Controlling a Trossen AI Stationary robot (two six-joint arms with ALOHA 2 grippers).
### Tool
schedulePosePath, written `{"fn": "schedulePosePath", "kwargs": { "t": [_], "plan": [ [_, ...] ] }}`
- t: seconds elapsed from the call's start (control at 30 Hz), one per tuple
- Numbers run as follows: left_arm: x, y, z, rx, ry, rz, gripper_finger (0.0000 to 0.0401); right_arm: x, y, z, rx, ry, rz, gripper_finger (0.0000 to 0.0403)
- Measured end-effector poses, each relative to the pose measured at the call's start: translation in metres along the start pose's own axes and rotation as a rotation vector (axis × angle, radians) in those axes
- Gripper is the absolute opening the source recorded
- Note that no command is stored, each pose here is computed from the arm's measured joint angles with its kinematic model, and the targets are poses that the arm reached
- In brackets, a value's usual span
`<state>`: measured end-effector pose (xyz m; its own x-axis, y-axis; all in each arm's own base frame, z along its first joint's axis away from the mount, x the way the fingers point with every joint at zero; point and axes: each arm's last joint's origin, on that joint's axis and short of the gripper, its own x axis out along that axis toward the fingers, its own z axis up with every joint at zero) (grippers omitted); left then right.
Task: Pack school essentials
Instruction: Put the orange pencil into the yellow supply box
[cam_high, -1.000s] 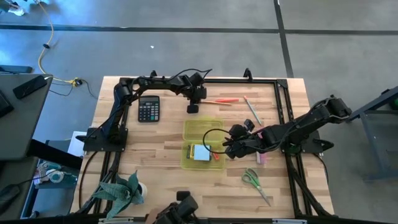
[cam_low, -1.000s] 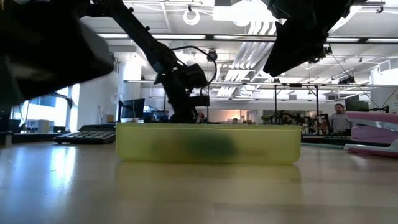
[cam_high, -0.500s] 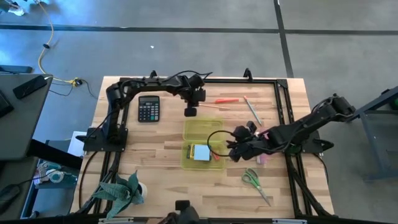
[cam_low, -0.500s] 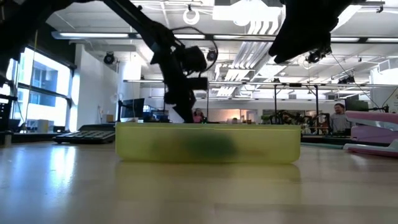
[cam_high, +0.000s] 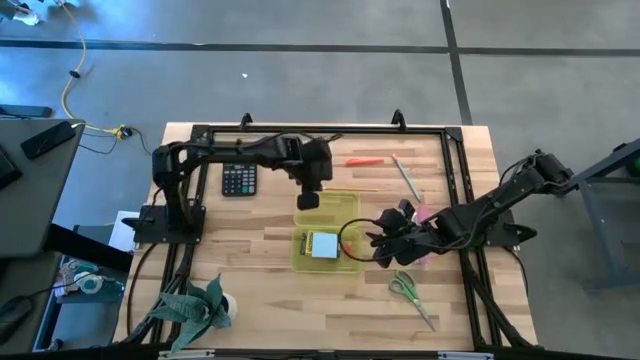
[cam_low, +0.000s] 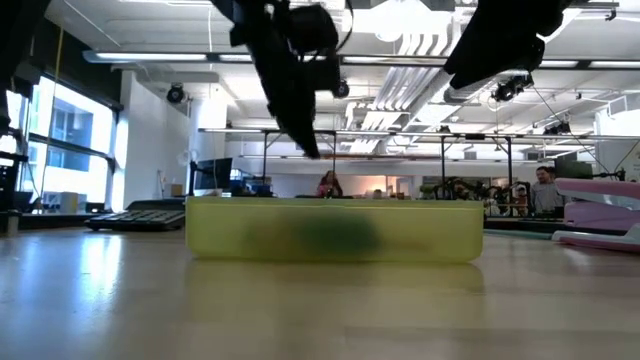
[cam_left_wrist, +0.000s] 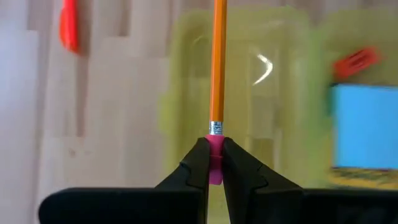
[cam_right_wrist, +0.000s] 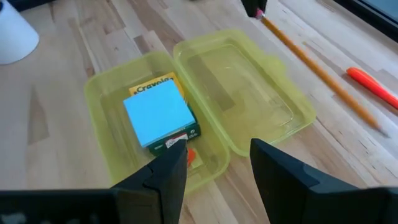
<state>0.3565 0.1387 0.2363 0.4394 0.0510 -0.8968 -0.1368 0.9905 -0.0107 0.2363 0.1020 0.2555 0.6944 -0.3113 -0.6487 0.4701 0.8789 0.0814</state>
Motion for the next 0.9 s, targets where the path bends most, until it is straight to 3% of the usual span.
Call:
{"fn": "schedulePosePath", "kwargs": {
  "t": [0.2,0.53,0.9],
  "plan": [
    [-0.016,-0.043,0.002,-0.046,0.014,-0.031,0.0014,-0.006,-0.002,0.001,0.024,-0.005,0.008,0.0165],
    [-0.021,-0.112,-0.008,-0.141,0.118,0.098,0.0014,-0.018,0.002,-0.001,0.015,-0.025,0.053,0.0165],
    [-0.027,-0.180,-0.024,-0.199,0.123,0.161,0.0014,-0.025,-0.003,0.004,0.022,-0.073,0.044,0.0165]
  ]
}}
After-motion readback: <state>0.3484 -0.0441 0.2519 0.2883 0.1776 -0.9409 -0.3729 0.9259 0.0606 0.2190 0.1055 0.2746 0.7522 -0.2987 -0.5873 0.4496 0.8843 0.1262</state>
